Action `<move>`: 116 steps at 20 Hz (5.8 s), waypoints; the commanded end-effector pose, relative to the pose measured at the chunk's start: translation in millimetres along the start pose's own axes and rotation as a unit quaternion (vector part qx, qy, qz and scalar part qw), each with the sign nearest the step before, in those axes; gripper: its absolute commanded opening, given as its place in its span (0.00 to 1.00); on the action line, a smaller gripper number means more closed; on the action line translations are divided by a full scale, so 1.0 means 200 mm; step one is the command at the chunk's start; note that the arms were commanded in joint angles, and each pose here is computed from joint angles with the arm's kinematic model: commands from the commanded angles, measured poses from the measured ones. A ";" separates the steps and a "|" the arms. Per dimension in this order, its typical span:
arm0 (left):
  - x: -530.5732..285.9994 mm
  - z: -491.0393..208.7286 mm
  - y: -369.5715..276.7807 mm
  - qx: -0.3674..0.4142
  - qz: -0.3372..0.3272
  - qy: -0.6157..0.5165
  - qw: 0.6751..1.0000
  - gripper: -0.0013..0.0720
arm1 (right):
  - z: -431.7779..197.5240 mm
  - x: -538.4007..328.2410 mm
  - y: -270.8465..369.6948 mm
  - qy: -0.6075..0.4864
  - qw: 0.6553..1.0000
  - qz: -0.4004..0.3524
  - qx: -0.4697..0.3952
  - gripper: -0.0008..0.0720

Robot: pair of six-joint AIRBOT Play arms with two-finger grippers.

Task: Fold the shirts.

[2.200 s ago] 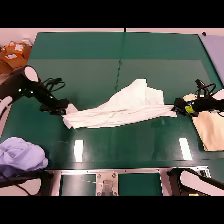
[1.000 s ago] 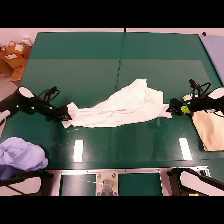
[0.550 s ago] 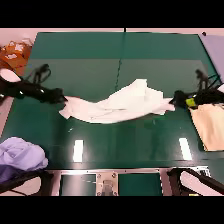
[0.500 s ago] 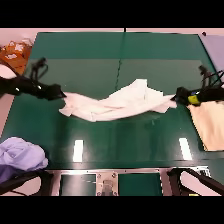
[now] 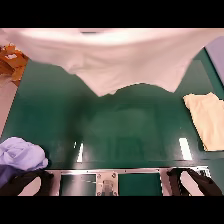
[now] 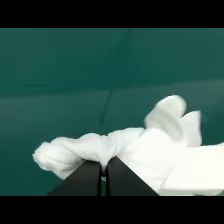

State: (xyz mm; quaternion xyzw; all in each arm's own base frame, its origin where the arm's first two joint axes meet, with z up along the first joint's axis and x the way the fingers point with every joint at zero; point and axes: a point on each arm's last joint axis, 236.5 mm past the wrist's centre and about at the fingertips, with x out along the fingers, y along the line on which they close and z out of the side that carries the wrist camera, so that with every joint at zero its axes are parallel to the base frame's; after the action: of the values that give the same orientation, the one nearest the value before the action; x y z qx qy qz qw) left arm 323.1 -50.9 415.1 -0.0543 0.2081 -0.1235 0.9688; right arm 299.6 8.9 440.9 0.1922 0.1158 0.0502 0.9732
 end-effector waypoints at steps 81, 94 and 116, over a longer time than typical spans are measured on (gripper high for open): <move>1.32 -2.07 0.32 -0.107 -0.120 0.473 0.866 0.05 | -2.13 0.50 -1.12 0.487 0.836 -0.150 0.205 0.03; -0.46 0.37 -0.25 0.153 -0.017 -0.187 0.970 0.05 | 0.08 0.15 -0.17 0.002 0.999 -0.007 0.038 0.03; 1.18 -0.60 0.22 -0.026 -0.091 0.139 0.986 0.05 | -1.04 1.14 -0.71 0.189 0.972 -0.036 0.132 0.03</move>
State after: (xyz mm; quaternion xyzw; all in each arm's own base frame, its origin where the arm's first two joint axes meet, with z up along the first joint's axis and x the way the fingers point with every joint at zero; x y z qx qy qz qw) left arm 439.8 -71.3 324.8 -0.0344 0.2211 -0.1946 0.9550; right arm 438.1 -23.4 262.5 0.2900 0.2445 0.0541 0.9237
